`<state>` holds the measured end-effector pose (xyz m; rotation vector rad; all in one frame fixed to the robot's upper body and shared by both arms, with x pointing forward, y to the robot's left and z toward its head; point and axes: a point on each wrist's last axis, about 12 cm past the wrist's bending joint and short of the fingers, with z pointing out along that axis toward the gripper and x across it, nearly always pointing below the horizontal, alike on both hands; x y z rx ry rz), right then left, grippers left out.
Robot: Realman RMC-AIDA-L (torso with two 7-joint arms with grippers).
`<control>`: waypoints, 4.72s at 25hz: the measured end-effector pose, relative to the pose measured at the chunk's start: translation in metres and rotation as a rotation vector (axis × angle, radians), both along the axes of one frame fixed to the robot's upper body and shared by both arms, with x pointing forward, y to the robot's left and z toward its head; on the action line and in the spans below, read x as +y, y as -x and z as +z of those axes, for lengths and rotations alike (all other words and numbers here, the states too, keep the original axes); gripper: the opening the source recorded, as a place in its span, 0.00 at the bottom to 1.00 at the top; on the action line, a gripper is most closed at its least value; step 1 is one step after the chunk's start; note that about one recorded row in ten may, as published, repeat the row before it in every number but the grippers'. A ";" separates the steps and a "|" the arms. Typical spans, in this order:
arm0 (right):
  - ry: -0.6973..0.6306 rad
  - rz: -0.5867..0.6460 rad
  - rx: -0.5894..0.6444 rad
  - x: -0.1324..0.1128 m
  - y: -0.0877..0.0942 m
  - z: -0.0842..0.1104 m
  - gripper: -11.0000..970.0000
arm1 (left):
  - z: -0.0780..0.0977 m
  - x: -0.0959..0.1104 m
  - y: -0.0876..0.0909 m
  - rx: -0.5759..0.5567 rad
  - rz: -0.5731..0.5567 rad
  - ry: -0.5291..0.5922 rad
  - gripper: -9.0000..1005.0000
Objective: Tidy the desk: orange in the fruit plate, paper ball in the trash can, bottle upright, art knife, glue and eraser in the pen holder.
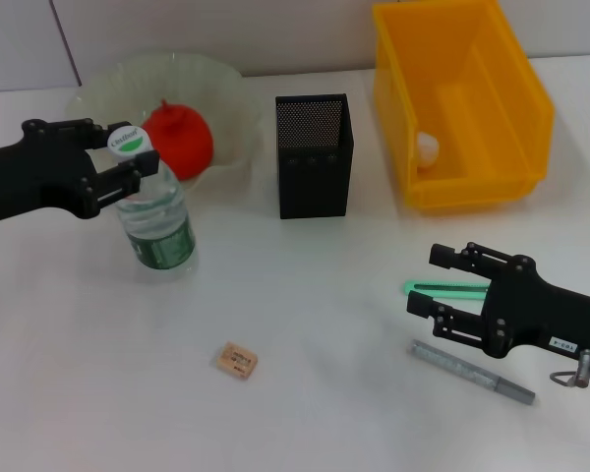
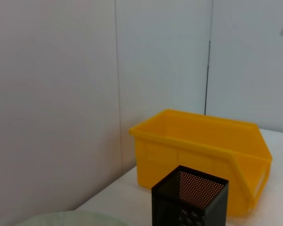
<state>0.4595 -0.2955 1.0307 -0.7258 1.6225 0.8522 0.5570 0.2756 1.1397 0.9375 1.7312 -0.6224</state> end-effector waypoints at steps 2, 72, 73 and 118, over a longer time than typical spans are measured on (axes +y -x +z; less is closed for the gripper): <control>0.001 0.000 0.001 0.000 0.000 0.000 0.73 | -0.001 -0.003 0.000 0.000 -0.012 -0.005 0.43; 0.391 0.268 0.271 -0.001 -0.060 0.150 0.73 | -0.102 -0.027 0.091 -0.135 -0.279 0.249 0.81; 0.420 0.283 0.281 0.002 -0.061 0.155 0.72 | -0.102 -0.028 0.091 -0.127 -0.280 0.250 0.81; 1.212 0.206 0.405 0.061 -0.111 0.144 0.69 | -0.109 -0.028 0.090 -0.089 -0.242 0.222 0.81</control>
